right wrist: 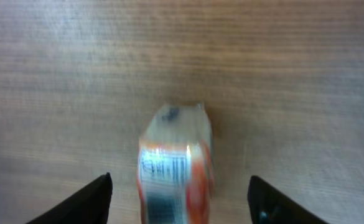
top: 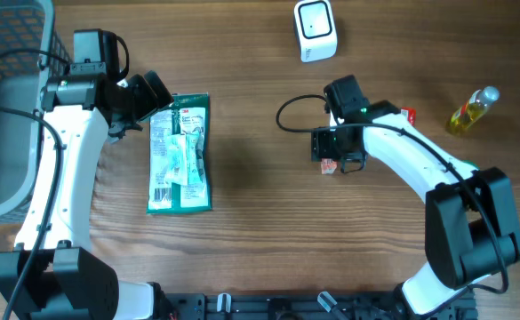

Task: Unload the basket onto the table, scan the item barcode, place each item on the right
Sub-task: 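Reach the right gripper to the tissue pack and grasp it, then lift the tissue pack with the right gripper and rotate it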

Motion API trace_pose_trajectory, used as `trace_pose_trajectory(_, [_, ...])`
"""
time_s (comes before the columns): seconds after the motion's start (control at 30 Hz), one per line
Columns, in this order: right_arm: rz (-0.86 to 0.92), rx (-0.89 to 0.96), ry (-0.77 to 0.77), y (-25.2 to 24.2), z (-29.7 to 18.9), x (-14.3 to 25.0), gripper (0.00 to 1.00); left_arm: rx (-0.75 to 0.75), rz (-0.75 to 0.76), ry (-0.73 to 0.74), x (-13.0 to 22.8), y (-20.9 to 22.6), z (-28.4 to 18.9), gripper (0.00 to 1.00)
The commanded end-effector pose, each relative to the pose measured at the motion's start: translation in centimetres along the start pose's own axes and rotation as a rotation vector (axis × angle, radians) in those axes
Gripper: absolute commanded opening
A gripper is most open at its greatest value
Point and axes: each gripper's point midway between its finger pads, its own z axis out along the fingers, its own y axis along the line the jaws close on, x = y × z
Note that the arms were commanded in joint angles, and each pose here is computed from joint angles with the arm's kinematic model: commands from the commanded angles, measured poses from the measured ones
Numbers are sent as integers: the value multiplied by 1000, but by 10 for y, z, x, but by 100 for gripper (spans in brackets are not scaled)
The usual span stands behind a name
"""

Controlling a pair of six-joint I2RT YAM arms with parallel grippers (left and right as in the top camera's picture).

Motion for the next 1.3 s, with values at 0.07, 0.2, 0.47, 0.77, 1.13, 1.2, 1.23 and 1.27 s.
trace_pose_trajectory(0.07, [0,-14,39,8,-16,-1,57,2,16,-5,-2,0,-1,100])
trace_pose_trajectory(0.2, [2,-212,124,42,-21,15,59,2,16,-5,-2,0,-1,100])
trace_pose_trajectory(0.47, [-47,-160,98,32,-19,11,64,3,16,-5,-2,0,-1,100])
trace_pose_trajectory(0.77, [10,-202,67,17,-3,4,39,2,16,-5,-2,0,-1,100])
trace_pose_trajectory(1.13, [21,-238,130,21,18,14,33,2,16,-5,-2,0,-1,100])
trace_pose_trajectory(1.2, [22,-259,137,24,19,17,34,2,16,-5,-2,0,-1,100])
trace_pose_trajectory(1.23, [22,-259,137,24,20,17,34,2,16,-5,-2,0,-1,100])
trace_pose_trajectory(1.27, [22,-259,138,24,21,18,34,2,16,-5,-2,0,-1,100])
